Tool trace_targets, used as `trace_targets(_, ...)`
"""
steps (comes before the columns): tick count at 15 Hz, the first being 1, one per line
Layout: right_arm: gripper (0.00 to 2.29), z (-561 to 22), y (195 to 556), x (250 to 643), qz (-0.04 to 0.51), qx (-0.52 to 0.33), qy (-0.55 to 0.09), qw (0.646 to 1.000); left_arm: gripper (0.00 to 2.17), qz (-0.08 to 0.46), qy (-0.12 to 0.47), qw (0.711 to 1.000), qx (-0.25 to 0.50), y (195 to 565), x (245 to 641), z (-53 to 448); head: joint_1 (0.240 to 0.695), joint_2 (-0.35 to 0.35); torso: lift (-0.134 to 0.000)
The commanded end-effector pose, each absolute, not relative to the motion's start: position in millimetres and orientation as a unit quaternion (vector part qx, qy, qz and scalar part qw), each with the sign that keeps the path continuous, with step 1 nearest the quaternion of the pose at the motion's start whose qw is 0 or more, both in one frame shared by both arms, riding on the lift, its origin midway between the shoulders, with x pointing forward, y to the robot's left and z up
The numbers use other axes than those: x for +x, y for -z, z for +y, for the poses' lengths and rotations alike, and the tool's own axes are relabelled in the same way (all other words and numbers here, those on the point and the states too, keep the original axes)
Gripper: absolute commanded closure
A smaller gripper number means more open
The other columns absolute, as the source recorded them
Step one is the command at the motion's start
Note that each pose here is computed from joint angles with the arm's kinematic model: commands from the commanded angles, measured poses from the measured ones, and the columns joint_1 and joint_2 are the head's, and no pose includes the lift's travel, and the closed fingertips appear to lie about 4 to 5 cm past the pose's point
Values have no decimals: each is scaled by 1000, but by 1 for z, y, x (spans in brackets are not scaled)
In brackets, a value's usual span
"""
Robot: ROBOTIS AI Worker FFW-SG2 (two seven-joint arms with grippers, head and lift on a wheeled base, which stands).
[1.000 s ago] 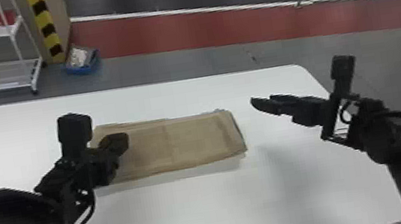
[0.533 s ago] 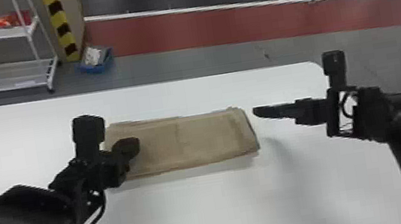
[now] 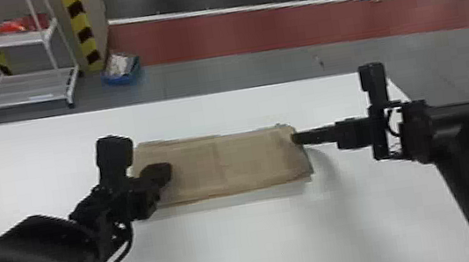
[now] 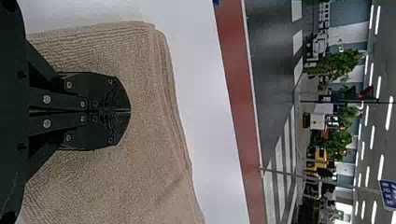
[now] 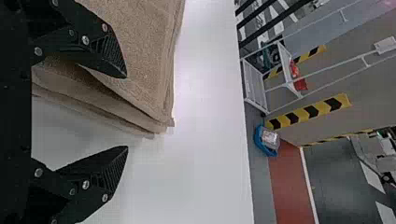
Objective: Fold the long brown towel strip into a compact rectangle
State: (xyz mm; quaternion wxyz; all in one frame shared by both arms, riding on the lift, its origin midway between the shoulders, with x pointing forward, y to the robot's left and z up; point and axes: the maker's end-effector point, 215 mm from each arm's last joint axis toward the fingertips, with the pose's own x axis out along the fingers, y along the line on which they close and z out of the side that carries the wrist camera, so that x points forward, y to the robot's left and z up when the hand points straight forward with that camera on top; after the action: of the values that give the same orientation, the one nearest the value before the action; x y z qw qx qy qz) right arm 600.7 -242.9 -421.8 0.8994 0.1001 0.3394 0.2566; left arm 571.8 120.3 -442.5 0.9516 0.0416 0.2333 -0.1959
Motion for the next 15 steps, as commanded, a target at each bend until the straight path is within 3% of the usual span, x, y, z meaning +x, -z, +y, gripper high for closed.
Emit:
trace_targets(1,410,-244,425,600,346,96,-254,898,2064,234,196,951,41,443,571,120,695,-114,-128)
trace_targets(9,475,-208,439,597,388,69,-277,876,2064,239,195,951,40,447,573,118,695,-100,-128)
trace_targets(12,596,-193,439,598,395,70,-290,869,2064,245,194,949,41,451,571,119,695,-83,-128)
trace_targets(15,1079,-190,433,598,395,84,-300,864,2064,258,194,945,43,457,568,121,695,-68,-128)
